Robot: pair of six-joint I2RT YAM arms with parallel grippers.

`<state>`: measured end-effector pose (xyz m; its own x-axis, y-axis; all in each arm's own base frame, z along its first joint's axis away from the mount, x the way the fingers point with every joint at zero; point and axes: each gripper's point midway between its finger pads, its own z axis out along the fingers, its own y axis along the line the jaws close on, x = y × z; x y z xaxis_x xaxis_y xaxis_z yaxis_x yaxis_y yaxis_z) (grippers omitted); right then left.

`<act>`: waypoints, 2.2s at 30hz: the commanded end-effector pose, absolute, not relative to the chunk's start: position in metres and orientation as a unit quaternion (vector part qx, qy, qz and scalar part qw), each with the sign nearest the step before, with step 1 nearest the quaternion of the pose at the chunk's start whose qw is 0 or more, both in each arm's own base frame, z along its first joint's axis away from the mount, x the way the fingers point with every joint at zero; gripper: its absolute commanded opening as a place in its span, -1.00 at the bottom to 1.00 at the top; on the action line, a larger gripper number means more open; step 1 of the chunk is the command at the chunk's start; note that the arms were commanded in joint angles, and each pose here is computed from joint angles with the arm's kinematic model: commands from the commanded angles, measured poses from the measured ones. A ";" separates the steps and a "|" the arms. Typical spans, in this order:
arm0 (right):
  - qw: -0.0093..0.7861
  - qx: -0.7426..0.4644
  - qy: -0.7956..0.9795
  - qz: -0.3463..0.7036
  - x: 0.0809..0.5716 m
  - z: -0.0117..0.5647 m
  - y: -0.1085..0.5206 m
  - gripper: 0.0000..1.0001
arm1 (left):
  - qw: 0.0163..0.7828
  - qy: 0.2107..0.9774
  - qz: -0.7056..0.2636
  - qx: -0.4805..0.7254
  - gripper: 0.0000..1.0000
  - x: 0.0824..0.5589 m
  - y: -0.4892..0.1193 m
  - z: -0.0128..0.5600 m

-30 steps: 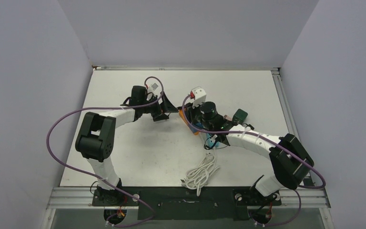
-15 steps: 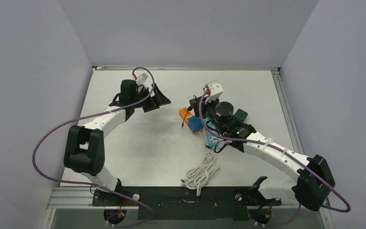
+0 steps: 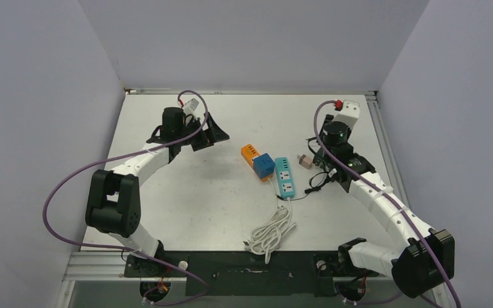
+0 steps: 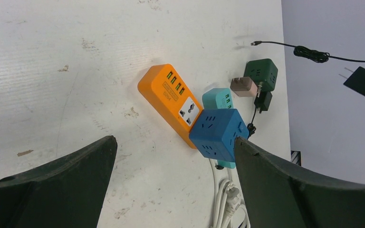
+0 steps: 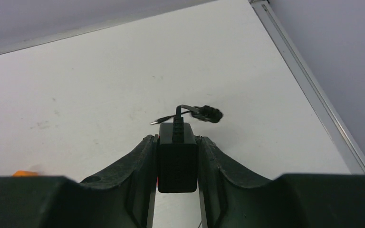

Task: Pull the plug off the socket

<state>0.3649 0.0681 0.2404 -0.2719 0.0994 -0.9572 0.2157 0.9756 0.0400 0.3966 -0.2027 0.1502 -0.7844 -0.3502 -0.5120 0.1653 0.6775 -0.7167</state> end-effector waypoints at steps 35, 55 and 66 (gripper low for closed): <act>0.388 0.177 0.904 0.030 0.296 0.043 0.075 -0.20 | 0.317 0.854 -0.410 -0.038 0.79 0.395 -0.218 0.151; 0.538 0.010 0.837 0.098 0.335 0.155 0.120 0.83 | 0.315 0.856 -0.410 -0.032 0.79 0.393 -0.221 0.150; 0.531 -0.256 0.786 0.185 0.325 0.179 0.260 0.80 | 0.311 0.856 -0.411 -0.032 0.79 0.392 -0.223 0.149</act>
